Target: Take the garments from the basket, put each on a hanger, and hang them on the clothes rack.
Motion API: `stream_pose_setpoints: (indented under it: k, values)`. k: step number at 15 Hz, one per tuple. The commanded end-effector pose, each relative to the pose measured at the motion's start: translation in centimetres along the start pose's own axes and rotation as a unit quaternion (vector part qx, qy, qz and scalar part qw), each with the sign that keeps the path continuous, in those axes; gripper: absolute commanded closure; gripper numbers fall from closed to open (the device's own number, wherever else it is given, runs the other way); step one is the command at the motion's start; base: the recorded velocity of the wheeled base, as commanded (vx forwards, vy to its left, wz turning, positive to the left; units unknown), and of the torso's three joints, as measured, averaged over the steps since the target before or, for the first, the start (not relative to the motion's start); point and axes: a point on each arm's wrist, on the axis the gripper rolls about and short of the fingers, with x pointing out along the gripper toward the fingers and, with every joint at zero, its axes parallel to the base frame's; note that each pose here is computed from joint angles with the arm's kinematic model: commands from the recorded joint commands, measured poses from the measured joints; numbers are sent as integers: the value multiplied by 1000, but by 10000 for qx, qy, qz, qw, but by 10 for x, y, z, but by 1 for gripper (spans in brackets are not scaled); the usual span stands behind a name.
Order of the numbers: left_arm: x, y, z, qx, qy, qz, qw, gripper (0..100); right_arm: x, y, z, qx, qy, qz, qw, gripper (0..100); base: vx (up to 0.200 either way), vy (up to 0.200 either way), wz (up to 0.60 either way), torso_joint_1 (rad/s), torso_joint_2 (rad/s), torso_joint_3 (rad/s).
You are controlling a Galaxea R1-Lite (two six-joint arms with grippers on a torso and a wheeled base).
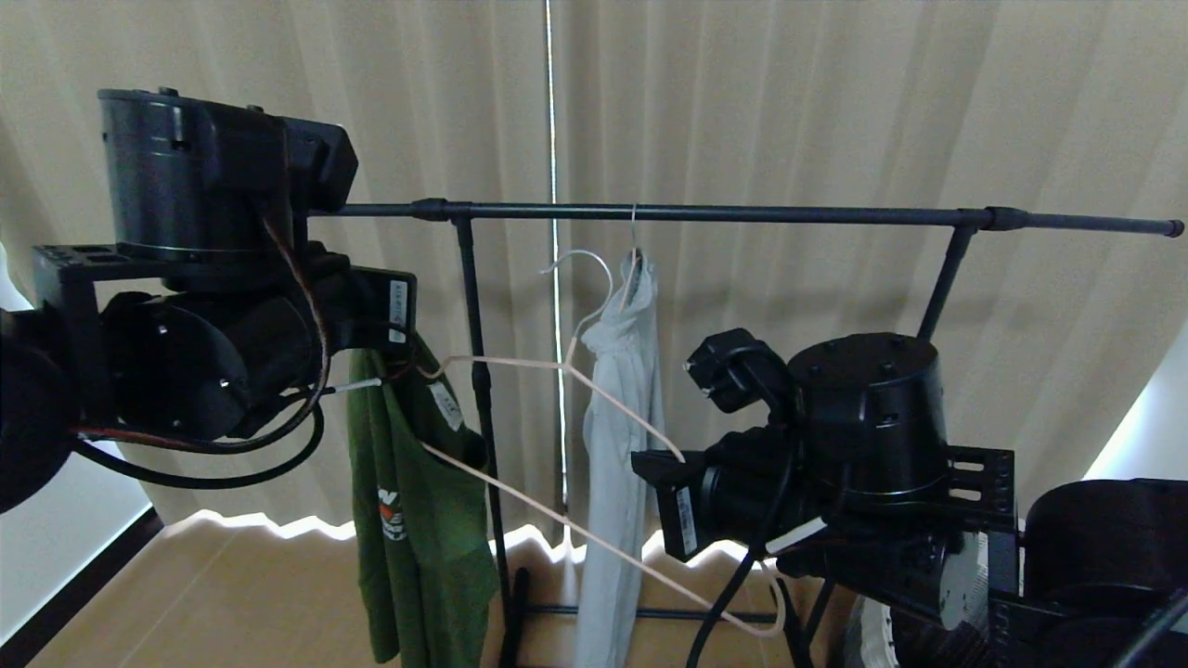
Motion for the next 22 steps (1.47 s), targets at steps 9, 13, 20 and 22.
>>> stream_pose_setpoints:
  k: [9, 13, 20, 22]
  values:
    - [-17, 1, -12, 155, 137, 27, 9998, 100, -19, -14, 20, 150, -391, -658, 9970, 100, 0, 0, 0, 0, 0, 0]
    - [-34, -23, -5, 178, -61, -517, 9985, 100, -5, -8, 27, 154, -445, -622, 9970, 100, 0, 0, 0, 0, 0, 0]
    - [-33, -63, 9, -145, -199, -954, 9951, 100, 13, 11, 30, 78, -454, -384, 9982, 100, 0, 0, 0, 0, 0, 0]
    - [-40, -65, 11, -132, -227, -1058, 9940, 100, 14, 11, 31, 91, -476, -378, 9981, 100, 0, 0, 0, 0, 0, 0]
